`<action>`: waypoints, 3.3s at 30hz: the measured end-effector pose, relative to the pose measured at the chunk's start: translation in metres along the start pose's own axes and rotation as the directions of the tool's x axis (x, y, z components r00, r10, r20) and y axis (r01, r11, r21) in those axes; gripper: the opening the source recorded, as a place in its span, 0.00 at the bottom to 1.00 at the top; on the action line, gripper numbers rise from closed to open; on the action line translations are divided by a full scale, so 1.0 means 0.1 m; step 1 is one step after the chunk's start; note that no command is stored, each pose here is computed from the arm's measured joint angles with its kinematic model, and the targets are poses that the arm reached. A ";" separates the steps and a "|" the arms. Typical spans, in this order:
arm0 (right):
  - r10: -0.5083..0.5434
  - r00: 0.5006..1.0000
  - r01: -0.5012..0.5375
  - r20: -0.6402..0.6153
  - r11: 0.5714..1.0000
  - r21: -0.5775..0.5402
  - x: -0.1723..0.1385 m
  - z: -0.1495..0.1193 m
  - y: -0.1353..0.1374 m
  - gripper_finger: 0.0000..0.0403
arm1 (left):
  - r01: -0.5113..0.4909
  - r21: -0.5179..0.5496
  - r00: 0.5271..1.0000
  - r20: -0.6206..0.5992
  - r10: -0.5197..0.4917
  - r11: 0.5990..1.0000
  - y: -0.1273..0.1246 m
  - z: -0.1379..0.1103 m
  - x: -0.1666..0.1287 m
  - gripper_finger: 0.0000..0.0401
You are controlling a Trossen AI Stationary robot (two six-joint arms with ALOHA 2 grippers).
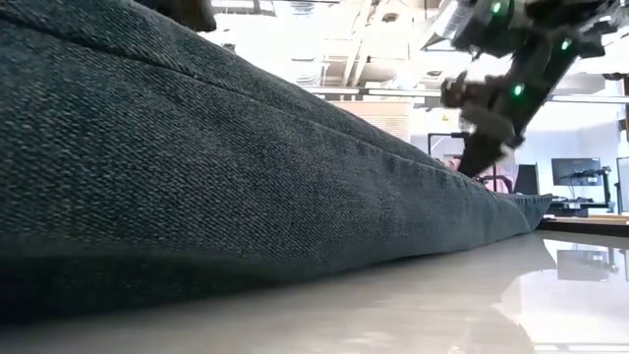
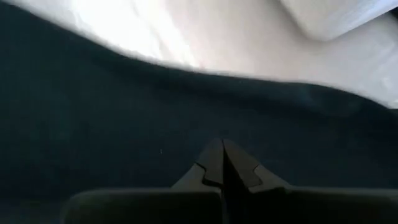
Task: Fold laundry
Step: Fold the blue long pants
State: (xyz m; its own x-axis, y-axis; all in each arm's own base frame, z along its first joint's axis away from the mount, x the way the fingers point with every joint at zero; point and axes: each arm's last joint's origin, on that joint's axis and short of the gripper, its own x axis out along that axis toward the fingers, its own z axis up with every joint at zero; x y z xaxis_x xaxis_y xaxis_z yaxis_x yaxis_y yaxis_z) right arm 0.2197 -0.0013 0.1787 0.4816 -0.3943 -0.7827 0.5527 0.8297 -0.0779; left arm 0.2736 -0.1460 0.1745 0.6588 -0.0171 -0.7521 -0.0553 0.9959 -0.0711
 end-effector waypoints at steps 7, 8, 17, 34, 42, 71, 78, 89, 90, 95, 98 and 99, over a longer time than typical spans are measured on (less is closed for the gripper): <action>0.129 0.979 -0.127 -0.156 0.992 0.022 0.21 -0.16 0.24 0.05 | -0.084 -0.092 0.958 -0.281 0.055 0.992 0.10 -0.38 -0.01 0.33; 0.168 0.968 -0.165 -0.185 0.986 0.030 0.21 -0.19 0.28 0.05 | -0.100 -0.094 0.948 -0.313 0.066 0.991 0.11 -0.42 -0.03 0.33; 0.483 0.831 -0.490 -0.276 0.870 0.048 -0.21 -0.21 0.75 0.05 | -0.246 0.010 0.849 -0.481 0.220 0.969 0.17 -0.47 -0.35 0.33; -0.161 0.975 0.195 -0.153 0.950 0.243 -0.17 0.26 -0.52 0.05 | -0.018 0.047 0.999 0.031 0.017 0.999 -0.26 0.01 -0.04 0.33; -0.391 0.892 0.451 -0.227 0.799 0.397 0.00 0.33 -1.14 0.05 | 0.081 -0.080 0.963 -0.252 -0.099 0.994 -0.42 -0.38 0.38 0.33; -0.285 0.833 0.409 -0.475 0.894 0.181 0.63 0.16 -1.08 0.05 | -0.078 0.053 0.995 0.067 0.074 0.996 -0.38 -0.09 0.02 0.33; -0.226 0.849 0.369 -0.477 0.900 0.230 0.58 0.13 -1.17 0.05 | 0.053 0.014 0.985 -0.165 -0.050 0.998 -0.33 -0.29 0.47 0.33; -0.188 0.859 0.353 -0.477 0.892 0.284 0.67 -0.05 -1.36 0.05 | 0.023 -0.045 0.970 -0.240 -0.033 0.999 -0.43 -0.43 0.32 0.33; -0.186 0.861 0.349 -0.474 0.893 0.285 0.68 -0.05 -1.37 0.05 | 0.018 -0.053 0.968 -0.249 -0.031 0.998 -0.44 -0.44 0.31 0.33; -0.200 0.857 0.363 -0.475 0.888 0.281 0.68 -0.06 -1.45 0.05 | -0.005 -0.082 0.969 -0.245 -0.015 0.997 -0.47 -0.47 0.29 0.33; -0.214 0.854 0.377 -0.475 0.883 0.280 0.69 -0.06 -1.51 0.05 | -0.012 -0.102 0.970 -0.243 -0.014 0.995 -0.47 -0.47 0.29 0.33; -0.216 0.855 0.378 -0.471 0.882 0.282 0.69 -0.06 -1.52 0.05 | -0.014 -0.106 0.970 -0.242 -0.012 0.994 -0.47 -0.47 0.29 0.33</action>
State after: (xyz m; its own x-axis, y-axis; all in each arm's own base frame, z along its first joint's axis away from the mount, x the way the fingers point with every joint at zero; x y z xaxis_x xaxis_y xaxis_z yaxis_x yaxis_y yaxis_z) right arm 0.1648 -0.1524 0.1332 -0.0280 -0.3299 -0.9436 0.8610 0.4716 -0.1904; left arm 0.2596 -0.1972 0.1251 0.4581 -0.0498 -0.8875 -0.1440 0.9811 -0.1293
